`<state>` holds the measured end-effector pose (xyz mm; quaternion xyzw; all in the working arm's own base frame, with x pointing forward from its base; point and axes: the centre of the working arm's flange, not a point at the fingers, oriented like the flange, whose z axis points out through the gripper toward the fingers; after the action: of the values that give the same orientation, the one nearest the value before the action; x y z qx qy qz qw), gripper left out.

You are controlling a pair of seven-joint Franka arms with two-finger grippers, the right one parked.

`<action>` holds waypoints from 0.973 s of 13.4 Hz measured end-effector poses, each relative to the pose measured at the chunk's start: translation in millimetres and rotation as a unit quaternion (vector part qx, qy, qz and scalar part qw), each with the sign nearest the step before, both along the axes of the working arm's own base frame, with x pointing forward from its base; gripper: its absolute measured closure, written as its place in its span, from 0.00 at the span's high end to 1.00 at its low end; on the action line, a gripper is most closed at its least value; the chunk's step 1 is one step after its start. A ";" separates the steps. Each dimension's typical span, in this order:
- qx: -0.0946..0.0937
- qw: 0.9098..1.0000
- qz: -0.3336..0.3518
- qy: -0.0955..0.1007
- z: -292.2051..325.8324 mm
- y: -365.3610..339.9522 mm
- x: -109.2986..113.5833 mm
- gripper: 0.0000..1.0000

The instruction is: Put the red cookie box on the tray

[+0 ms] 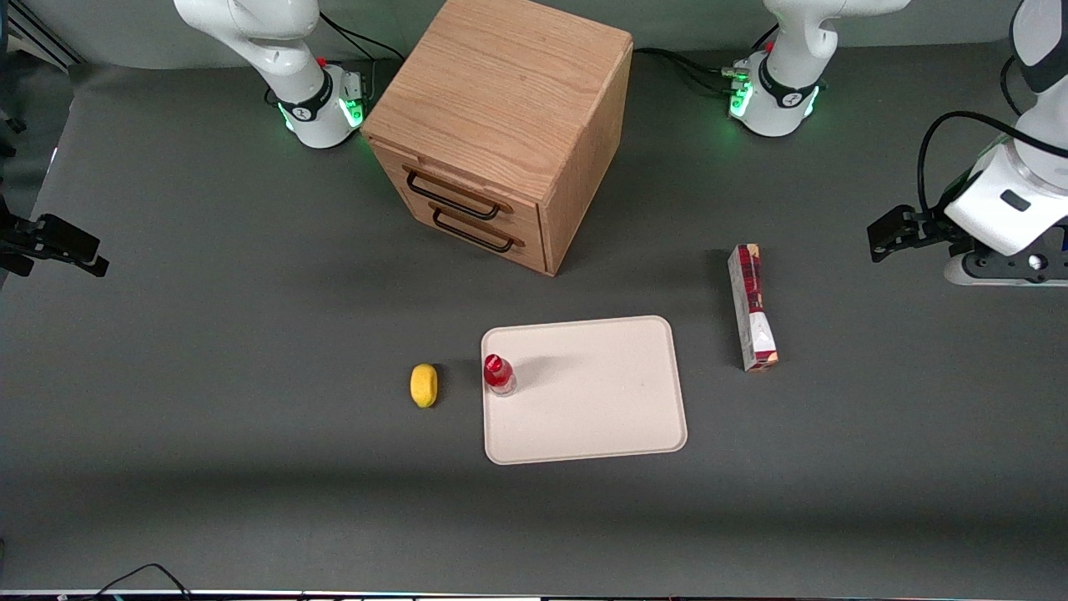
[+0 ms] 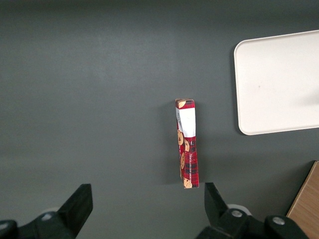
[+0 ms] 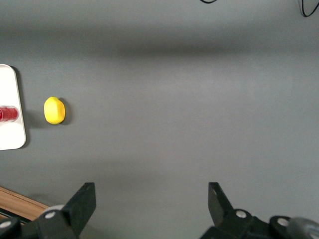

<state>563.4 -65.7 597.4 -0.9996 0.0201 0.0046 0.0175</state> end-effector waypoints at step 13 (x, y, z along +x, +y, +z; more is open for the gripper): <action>0.000 1.000 0.000 0.005 -5.9 0.4 2.7 1.00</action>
<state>566.2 -65.3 591.6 -0.9996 0.0203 0.0100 0.0176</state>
